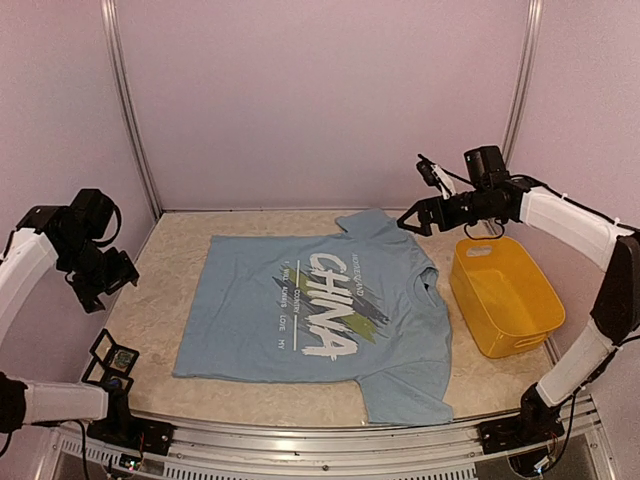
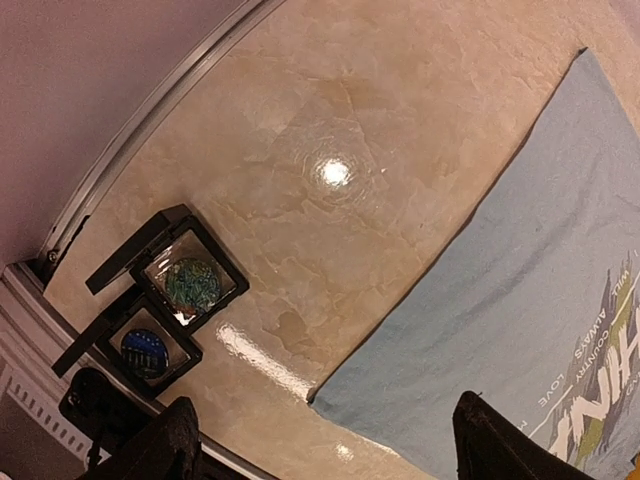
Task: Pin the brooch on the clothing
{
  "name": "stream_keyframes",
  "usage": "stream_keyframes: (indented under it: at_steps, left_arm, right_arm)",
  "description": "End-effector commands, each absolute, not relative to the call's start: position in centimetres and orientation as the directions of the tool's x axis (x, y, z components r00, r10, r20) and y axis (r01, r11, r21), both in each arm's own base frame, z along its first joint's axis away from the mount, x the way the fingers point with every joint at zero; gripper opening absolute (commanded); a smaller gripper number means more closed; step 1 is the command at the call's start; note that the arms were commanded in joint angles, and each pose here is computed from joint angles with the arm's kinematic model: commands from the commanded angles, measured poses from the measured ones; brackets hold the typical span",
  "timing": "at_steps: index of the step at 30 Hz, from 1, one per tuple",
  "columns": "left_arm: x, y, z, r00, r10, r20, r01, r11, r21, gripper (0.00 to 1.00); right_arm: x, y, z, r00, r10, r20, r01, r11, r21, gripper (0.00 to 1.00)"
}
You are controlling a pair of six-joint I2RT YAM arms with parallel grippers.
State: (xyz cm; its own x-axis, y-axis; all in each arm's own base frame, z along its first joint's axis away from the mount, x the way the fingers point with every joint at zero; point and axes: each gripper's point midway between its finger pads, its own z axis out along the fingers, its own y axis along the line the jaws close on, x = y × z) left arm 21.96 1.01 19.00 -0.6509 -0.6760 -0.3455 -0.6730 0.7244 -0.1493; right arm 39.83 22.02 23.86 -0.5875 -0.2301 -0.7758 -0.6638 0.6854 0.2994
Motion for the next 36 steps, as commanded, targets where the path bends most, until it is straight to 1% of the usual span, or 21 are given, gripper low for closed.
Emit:
stream_keyframes:
  at_steps: [1,4,6,10,13,15,18,21,24,26,28,29,33,36]
  left_arm:
    - [21.3,2.1,19.4,-0.739,-0.59,-0.327,-0.616,0.787,-0.029,0.84]
    - [21.7,2.2,18.3,-0.796,-0.54,-0.272,-0.566,0.824,0.018,0.83]
    - [21.9,3.0,17.8,-0.801,-0.54,-0.258,-0.57,0.82,0.053,0.86]
    - [21.9,7.2,17.7,-0.716,-0.62,-0.323,-0.69,0.7,0.184,0.89]
    - [21.5,8.5,16.7,-0.641,-0.706,-0.301,-0.766,0.612,0.195,0.9]
    - [21.5,9.2,16.8,-0.552,-0.773,-0.312,-0.832,0.533,0.15,0.9]
    - [23.0,9.5,18.1,-0.389,-0.857,-0.338,-0.908,0.419,-0.02,0.9]
    - [24.0,9.1,19.7,-0.217,-0.92,-0.328,-0.946,0.281,-0.164,0.9]
    - [23.9,8.7,20.1,-0.039,-0.957,-0.288,-0.958,0.117,-0.262,0.9]
    - [22.7,8.5,19.4,0.09,-0.964,-0.249,-0.96,-0.018,-0.28,0.9]
    - [20.5,7.9,18.4,0.236,-0.952,-0.197,-0.947,-0.18,-0.265,0.88]
    - [19.5,7.6,17.9,0.289,-0.941,-0.177,-0.936,-0.24,-0.257,0.88]
    - [17.6,7.8,16.8,0.444,-0.88,-0.166,-0.877,-0.39,-0.279,0.89]
    - [17.7,8.0,16.2,0.496,-0.854,-0.155,-0.846,-0.436,-0.306,0.91]
  right_arm:
    - [37.5,21.5,25.6,-0.55,-0.24,-0.8,-0.699,0.656,0.284,0.99]
    - [37.1,21.8,25.7,-0.553,-0.243,-0.797,-0.707,0.644,0.294,1.0]
    - [37.0,22.1,26.2,-0.54,-0.245,-0.805,-0.714,0.64,0.284,0.99]
    - [36.6,23.5,27.0,-0.548,-0.216,-0.808,-0.722,0.611,0.326,1.0]
    - [36.1,24.9,27.5,-0.575,-0.198,-0.794,-0.725,0.574,0.382,0.99]
    - [35.8,25.4,27.9,-0.588,-0.181,-0.789,-0.72,0.562,0.407,0.99]
    - [35.7,25.6,27.7,-0.608,-0.178,-0.774,-0.708,0.562,0.427,0.98]
    - [36.1,25.5,27.2,-0.627,-0.187,-0.756,-0.688,0.587,0.427,0.97]
    - [36.0,25.2,26.6,-0.659,-0.198,-0.726,-0.663,0.609,0.435,0.96]
    - [35.7,24.9,26.1,-0.684,-0.201,-0.701,-0.64,0.627,0.444,0.94]
    - [35.2,24.5,25.7,-0.713,-0.204,-0.671,-0.612,0.647,0.454,0.93]
    - [34.9,24.4,25.6,-0.72,-0.209,-0.661,-0.607,0.651,0.455,0.92]
    - [33.8,24.6,25.5,-0.734,-0.233,-0.638,-0.604,0.653,0.457,0.91]
    - [33.4,24.9,25.3,-0.748,-0.246,-0.617,-0.595,0.66,0.459,0.9]
